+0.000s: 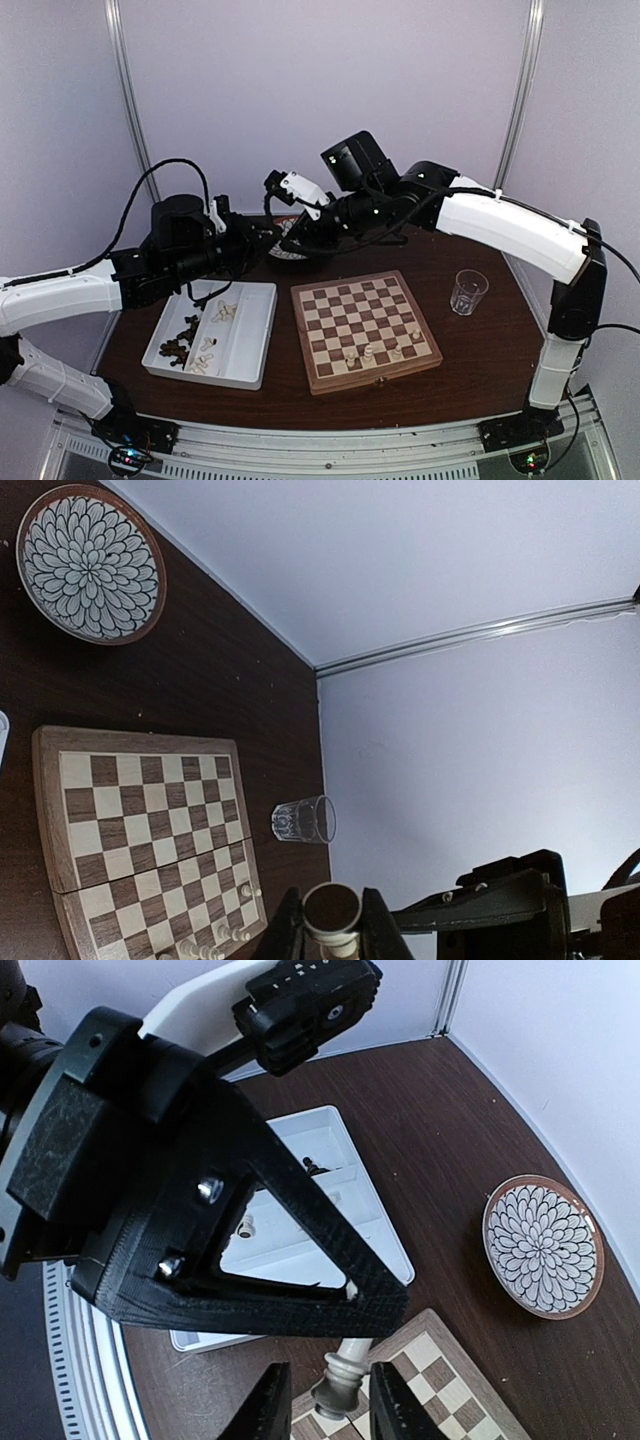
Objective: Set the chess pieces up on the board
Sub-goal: Pass from the left arm to the right
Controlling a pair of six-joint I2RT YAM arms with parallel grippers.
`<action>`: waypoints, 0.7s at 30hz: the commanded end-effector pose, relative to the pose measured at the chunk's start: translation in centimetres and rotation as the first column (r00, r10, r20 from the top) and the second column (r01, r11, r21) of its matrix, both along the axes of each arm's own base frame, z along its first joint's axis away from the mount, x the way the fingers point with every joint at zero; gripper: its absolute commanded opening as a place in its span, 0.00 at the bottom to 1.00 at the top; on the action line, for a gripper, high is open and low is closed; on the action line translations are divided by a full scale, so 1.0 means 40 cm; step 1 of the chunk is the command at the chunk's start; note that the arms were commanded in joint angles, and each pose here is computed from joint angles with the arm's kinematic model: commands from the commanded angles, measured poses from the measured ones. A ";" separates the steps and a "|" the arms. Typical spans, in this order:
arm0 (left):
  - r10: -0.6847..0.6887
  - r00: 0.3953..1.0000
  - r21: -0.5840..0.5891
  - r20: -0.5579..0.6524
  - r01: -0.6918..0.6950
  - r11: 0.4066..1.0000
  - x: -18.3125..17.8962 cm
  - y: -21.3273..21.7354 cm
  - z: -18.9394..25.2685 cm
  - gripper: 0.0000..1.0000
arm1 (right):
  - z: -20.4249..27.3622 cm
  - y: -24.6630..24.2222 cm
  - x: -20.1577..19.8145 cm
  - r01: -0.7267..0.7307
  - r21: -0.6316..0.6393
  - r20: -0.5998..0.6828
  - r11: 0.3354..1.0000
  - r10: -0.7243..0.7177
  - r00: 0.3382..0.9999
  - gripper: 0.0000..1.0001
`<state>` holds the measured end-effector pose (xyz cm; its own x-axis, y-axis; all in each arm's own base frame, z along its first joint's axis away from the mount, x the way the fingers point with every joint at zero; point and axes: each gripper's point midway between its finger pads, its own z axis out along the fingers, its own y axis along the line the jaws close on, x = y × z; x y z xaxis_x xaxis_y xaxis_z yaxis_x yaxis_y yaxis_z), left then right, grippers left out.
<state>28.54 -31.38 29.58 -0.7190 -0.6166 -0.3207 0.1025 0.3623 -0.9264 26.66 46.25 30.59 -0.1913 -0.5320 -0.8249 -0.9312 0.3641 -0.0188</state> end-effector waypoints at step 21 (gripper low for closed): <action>-0.002 0.999 -0.083 0.038 0.005 0.997 -0.008 0.004 0.055 0.00 | -0.011 0.000 0.032 0.070 -0.010 0.027 0.998 -0.070 0.997 0.14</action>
